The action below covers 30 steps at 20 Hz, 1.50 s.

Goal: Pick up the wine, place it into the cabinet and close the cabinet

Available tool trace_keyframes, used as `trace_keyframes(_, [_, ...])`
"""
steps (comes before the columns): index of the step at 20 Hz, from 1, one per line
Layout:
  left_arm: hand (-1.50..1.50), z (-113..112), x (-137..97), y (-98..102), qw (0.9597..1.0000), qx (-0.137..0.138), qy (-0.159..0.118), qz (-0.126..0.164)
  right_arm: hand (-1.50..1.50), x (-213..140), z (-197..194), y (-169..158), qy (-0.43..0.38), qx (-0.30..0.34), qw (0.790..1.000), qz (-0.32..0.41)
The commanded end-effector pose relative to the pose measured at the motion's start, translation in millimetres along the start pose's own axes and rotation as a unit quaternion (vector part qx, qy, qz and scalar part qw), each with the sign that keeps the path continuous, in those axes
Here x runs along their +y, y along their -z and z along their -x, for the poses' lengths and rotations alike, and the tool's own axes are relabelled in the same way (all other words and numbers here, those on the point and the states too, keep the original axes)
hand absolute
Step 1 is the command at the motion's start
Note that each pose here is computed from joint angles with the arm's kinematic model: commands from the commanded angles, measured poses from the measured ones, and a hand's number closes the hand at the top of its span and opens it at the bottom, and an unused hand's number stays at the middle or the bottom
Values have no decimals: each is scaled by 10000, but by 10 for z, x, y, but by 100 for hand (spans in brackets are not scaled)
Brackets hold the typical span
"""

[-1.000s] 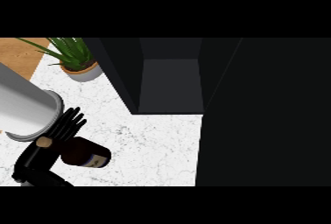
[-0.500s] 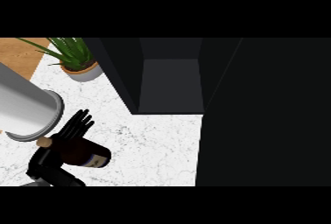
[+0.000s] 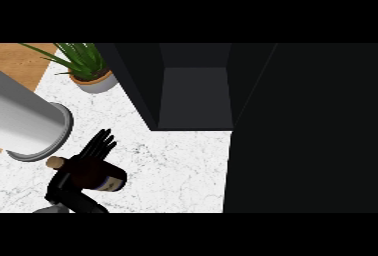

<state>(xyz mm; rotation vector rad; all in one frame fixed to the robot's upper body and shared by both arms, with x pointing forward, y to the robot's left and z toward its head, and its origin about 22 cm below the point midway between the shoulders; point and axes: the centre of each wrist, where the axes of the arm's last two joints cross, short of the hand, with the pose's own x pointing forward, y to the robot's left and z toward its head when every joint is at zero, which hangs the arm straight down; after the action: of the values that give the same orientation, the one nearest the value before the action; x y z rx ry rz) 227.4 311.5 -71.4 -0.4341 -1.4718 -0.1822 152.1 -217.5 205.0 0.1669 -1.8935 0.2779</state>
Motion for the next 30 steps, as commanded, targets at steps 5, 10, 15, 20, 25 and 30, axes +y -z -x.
trace_keyframes(5, [-150,64,171,5,9997,-127,-199,-75,-150,48,-227,-223,214,-329,9991,-175])
trace_keyframes(10, [150,92,-45,109,9981,-132,-507,338,-150,40,-56,-165,174,-341,9992,-67])
trace_keyframes(15, [150,132,-87,139,9960,-202,-274,821,-150,13,-121,-203,191,-296,9993,-95])
trace_keyframes(20, [150,45,-156,199,9918,-377,514,1111,-150,-85,-143,-125,166,-205,9996,-110])
trace_keyframes(25, [150,155,-58,65,9942,-928,545,17,-150,49,-186,-195,174,-316,9993,-97])
trace_keyframes(30, [150,187,35,-117,9704,-1441,555,-1859,-150,33,-125,-168,224,-290,9993,-69])
